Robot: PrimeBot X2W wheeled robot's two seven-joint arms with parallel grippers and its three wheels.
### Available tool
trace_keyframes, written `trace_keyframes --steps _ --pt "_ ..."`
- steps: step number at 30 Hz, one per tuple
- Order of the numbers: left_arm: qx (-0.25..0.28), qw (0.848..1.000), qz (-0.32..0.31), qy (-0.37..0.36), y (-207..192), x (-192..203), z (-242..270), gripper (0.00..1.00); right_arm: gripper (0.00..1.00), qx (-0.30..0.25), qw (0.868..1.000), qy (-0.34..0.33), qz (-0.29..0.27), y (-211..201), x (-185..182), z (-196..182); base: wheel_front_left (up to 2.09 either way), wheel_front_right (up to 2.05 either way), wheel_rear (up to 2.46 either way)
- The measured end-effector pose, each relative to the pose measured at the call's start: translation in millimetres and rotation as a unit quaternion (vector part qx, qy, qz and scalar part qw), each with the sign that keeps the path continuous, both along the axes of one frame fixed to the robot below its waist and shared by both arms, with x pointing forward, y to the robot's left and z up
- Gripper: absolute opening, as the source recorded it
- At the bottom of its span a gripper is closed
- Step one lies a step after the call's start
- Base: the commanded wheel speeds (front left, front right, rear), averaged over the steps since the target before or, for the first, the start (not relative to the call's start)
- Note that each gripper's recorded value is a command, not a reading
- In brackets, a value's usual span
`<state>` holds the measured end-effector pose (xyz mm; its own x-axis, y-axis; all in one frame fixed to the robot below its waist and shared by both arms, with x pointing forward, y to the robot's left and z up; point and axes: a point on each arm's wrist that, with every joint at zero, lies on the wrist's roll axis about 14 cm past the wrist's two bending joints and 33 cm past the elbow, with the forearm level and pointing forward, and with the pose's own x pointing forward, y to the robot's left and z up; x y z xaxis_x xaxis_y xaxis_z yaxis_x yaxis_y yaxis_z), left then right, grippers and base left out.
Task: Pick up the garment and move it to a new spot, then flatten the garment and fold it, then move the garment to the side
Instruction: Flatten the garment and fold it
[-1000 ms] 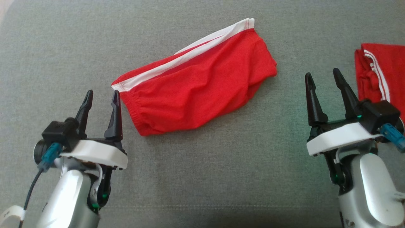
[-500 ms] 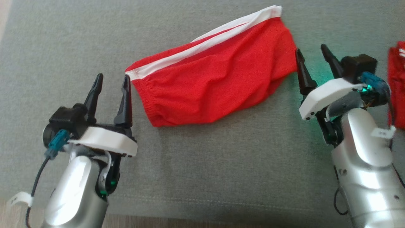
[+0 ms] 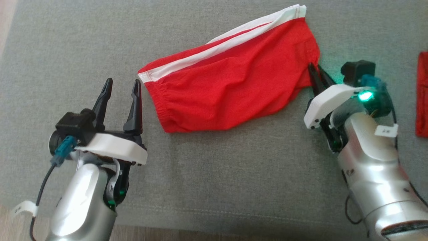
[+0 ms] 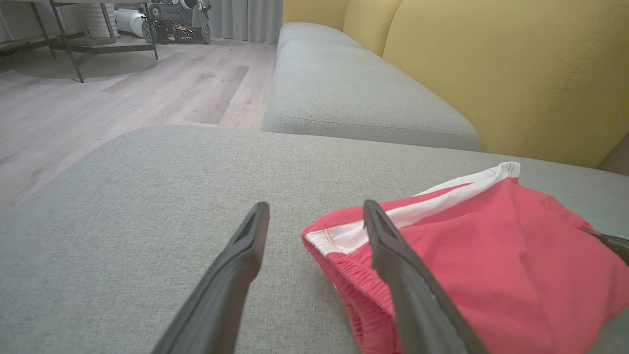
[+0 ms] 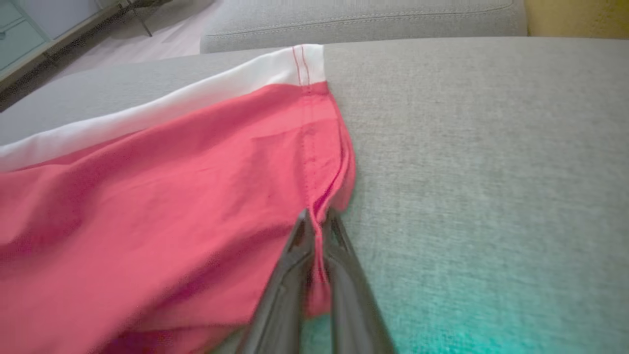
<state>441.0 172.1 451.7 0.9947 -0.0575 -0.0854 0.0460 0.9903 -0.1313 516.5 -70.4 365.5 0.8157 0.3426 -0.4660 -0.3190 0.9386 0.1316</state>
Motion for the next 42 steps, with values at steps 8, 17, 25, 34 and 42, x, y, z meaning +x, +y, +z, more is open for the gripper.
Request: trace_keyframes --steps 8,17,25,34,42 --pt "-0.004 1.0 -0.013 -0.013 -9.0 2.5 8.3 1.0 0.0 0.031 0.999 -0.024 -0.034 -14.2 -20.8 2.9 0.0 0.0 0.0" --pt "-0.01 0.999 -0.03 -0.02 -23.9 -1.6 12.3 1.0 0.0 0.056 0.992 -0.034 -0.103 -52.9 -64.2 -1.3 0.0 0.0 0.0" --pt "-0.01 0.999 -0.041 -0.026 -30.6 -2.5 16.7 1.0 0.0 0.061 0.985 -0.024 -0.163 -88.0 -98.6 -3.9 0.0 0.0 0.0" --pt "-0.009 0.998 -0.045 -0.031 -31.9 -4.1 23.0 1.0 0.0 0.064 0.985 -0.049 -0.151 -86.4 -91.9 28.5 0.0 0.0 0.0" --pt "-0.006 0.998 -0.037 -0.044 -26.1 -12.5 35.8 1.0 0.0 0.076 0.99 -0.121 -0.009 -2.6 -65.1 102.9 0.0 0.0 0.0"
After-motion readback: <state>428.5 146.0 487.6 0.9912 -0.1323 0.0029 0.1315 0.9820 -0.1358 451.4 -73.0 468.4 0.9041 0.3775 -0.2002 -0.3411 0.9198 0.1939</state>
